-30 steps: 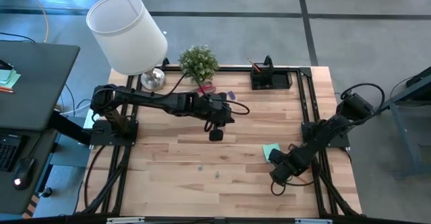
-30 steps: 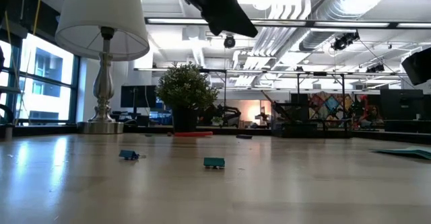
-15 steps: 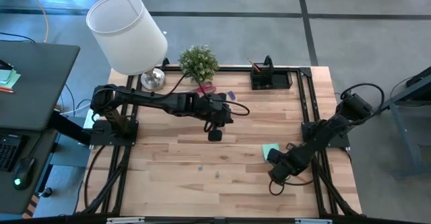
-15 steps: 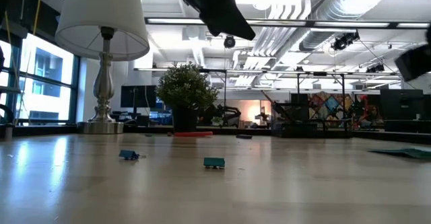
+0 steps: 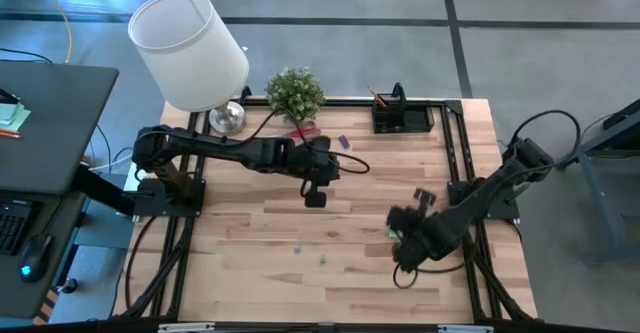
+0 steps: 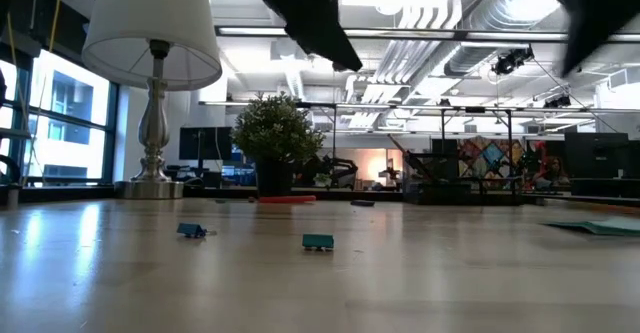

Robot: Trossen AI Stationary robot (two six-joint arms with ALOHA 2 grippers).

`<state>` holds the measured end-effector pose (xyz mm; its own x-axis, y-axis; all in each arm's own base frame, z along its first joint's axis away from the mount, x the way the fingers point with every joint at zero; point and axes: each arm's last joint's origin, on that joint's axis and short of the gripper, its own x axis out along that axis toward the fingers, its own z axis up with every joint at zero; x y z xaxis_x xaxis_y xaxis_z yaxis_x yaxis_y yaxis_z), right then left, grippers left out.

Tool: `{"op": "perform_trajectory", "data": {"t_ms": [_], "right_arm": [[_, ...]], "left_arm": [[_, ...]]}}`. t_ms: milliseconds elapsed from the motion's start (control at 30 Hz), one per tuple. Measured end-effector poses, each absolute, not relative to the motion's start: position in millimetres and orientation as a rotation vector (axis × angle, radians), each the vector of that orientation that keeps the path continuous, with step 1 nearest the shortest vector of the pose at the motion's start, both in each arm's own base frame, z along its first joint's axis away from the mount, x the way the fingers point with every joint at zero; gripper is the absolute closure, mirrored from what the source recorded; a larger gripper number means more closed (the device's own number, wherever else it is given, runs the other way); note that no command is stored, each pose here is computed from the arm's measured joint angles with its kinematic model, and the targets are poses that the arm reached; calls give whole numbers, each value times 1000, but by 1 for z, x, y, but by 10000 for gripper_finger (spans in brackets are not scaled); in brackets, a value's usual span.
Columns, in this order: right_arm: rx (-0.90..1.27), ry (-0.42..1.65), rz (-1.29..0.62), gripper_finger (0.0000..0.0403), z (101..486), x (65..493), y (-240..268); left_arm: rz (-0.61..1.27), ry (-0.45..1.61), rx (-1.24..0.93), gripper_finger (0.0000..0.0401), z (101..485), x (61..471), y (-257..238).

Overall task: Pick and place office supplies into organizer
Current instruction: Put the orange pencil in the black desk organizer

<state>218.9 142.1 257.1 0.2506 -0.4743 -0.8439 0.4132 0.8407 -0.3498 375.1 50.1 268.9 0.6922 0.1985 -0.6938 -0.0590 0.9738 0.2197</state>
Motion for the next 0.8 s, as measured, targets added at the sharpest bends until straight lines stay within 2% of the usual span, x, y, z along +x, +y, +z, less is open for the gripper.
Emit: {"op": "perform_trajectory", "data": {"t_ms": [133, 300, 400, 500, 667, 800], "right_arm": [[-37, 1095, -680, 401, 278, 219, 118], [165, 1202, -573, 402, 274, 216, 101], [167, 1231, -610, 387, 256, 212, 89], [126, 1280, -629, 355, 229, 207, 74], [205, 1349, -436, 294, 177, 198, 57], [262, 1353, -435, 268, 152, 189, 44]], "left_arm": [[183, 823, 198, 394, 277, 365, 50], [181, 839, 199, 394, 287, 354, 49], [180, 834, 201, 394, 289, 353, 49], [174, 859, 200, 394, 287, 351, 48], [166, 918, 198, 394, 283, 347, 48], [162, 931, 203, 394, 283, 346, 48]]}}
